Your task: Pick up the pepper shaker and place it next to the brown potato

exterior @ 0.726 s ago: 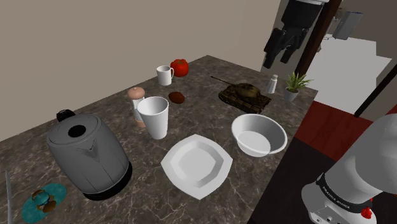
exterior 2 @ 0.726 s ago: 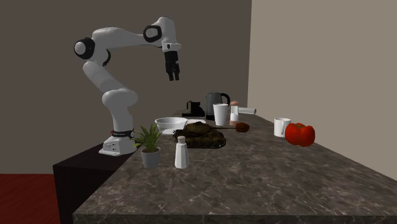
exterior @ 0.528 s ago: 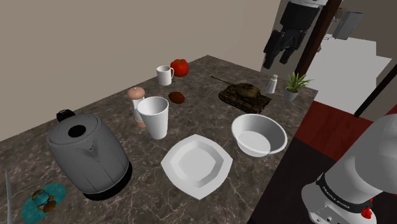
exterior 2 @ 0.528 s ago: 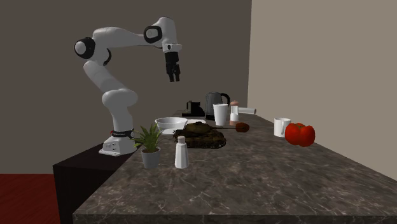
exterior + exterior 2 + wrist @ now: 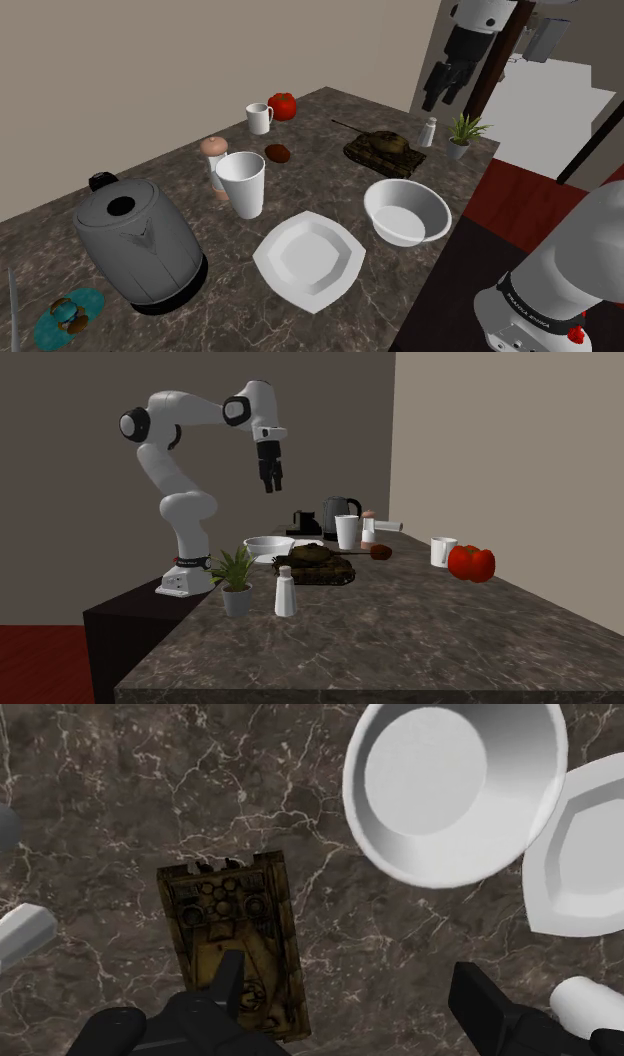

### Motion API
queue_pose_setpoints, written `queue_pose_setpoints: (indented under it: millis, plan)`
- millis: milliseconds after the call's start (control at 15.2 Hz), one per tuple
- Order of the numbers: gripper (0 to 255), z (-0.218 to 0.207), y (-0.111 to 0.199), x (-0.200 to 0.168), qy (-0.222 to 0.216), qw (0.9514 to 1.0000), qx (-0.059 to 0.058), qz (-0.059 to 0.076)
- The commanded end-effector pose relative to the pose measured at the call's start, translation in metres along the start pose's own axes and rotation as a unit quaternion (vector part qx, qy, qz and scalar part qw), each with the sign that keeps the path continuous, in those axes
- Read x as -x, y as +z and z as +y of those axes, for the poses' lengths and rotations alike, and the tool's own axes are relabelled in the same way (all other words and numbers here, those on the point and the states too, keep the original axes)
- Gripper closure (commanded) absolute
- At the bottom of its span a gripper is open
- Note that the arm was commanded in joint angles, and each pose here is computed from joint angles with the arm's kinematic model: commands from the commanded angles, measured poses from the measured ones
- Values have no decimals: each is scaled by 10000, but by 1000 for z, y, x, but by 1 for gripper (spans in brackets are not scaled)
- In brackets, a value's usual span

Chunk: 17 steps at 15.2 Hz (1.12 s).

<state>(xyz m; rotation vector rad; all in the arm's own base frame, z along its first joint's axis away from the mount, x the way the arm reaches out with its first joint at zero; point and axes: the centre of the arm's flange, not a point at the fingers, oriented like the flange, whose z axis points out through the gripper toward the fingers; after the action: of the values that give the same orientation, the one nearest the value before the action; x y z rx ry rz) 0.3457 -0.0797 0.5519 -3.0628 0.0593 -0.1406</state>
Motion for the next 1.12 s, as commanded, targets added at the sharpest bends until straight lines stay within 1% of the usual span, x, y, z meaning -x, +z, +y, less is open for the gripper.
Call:
queue_pose_setpoints:
  millis: [0, 1056]
  plan:
    - [0, 23, 8, -10, -46, 10000, -6, -12]
    - [0, 209, 89, -79, -360, 9992, -79, -136]
